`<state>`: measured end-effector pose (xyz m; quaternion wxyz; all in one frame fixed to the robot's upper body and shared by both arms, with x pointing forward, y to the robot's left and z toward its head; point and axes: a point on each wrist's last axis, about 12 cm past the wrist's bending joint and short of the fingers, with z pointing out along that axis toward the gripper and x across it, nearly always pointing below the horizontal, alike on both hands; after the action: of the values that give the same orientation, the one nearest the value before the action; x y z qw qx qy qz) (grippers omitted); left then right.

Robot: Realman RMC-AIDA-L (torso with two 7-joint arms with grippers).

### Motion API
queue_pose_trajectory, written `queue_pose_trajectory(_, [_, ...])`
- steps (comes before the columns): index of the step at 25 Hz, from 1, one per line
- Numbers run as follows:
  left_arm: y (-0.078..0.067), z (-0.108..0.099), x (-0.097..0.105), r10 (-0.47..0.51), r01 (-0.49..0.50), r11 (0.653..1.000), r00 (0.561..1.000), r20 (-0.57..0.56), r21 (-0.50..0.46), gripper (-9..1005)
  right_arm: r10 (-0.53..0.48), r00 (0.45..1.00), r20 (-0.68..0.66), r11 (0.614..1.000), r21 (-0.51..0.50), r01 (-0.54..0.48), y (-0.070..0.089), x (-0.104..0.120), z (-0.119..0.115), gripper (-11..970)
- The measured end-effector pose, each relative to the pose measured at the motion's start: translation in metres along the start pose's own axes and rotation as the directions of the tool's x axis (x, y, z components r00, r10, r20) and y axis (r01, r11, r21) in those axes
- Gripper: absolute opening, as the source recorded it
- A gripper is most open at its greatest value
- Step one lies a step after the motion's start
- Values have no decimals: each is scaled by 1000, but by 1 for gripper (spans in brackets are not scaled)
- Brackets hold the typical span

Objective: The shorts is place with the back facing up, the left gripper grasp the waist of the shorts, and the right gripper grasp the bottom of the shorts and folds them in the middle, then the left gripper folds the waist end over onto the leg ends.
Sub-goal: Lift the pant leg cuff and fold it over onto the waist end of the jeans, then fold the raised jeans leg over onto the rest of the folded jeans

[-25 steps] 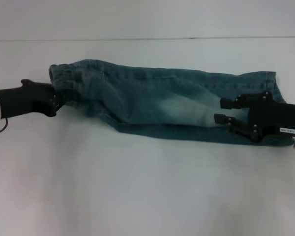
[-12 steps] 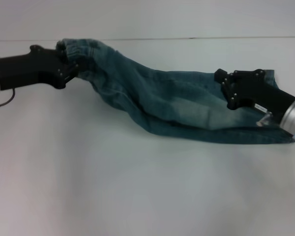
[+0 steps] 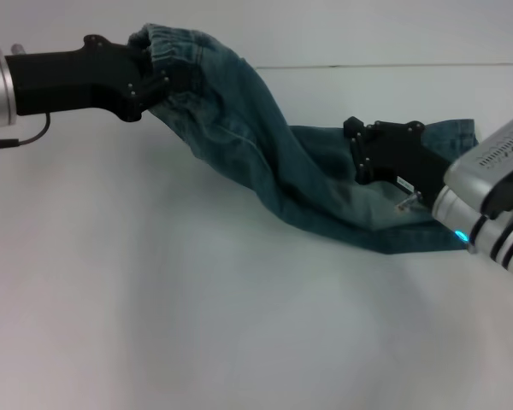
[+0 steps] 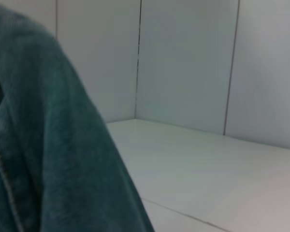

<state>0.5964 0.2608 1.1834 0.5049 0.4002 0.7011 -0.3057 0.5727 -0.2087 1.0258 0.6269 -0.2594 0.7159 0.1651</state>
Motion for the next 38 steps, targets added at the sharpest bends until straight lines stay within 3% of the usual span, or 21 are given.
queue_pose_trajectory(5, [-1, 4, -8, 14, -15, 999, 1000, 15, 30, 103, -7, 1000, -16, 999, -37, 7, 13, -5, 15, -2])
queue_pose_trajectory(12, [-2, 11, -19, 40, -42, 998, 999, 21, 56, 103, -19, 998, -56, 990, -142, 11, 44, -13, 36, -1])
queue_pose_trajectory(21, [-2, 15, -25, 56, -58, 996, 998, 21, 68, 102, -43, 995, -88, 948, -317, 13, 89, -22, 51, 0])
queue_pose_trajectory(25, [-3, 17, -25, 60, -61, 995, 998, 16, 75, 102, -69, 993, -94, 935, -352, 32, 99, -25, 56, 0])
queue_pose_trajectory(29, [-3, 18, -22, 56, -57, 995, 998, 12, 76, 102, -66, 993, -100, 939, -344, 28, 97, -21, 52, 0])
queue_pose_trajectory(32, [-6, 19, -19, 53, -54, 995, 999, 11, 79, 103, -47, 995, -93, 952, -306, 17, 87, -17, 46, 0])
queue_pose_trajectory(38, [-11, 24, -11, 40, -39, 995, 999, -1, 97, 102, 11, 999, -50, 987, -161, -19, 50, -8, 28, 0])
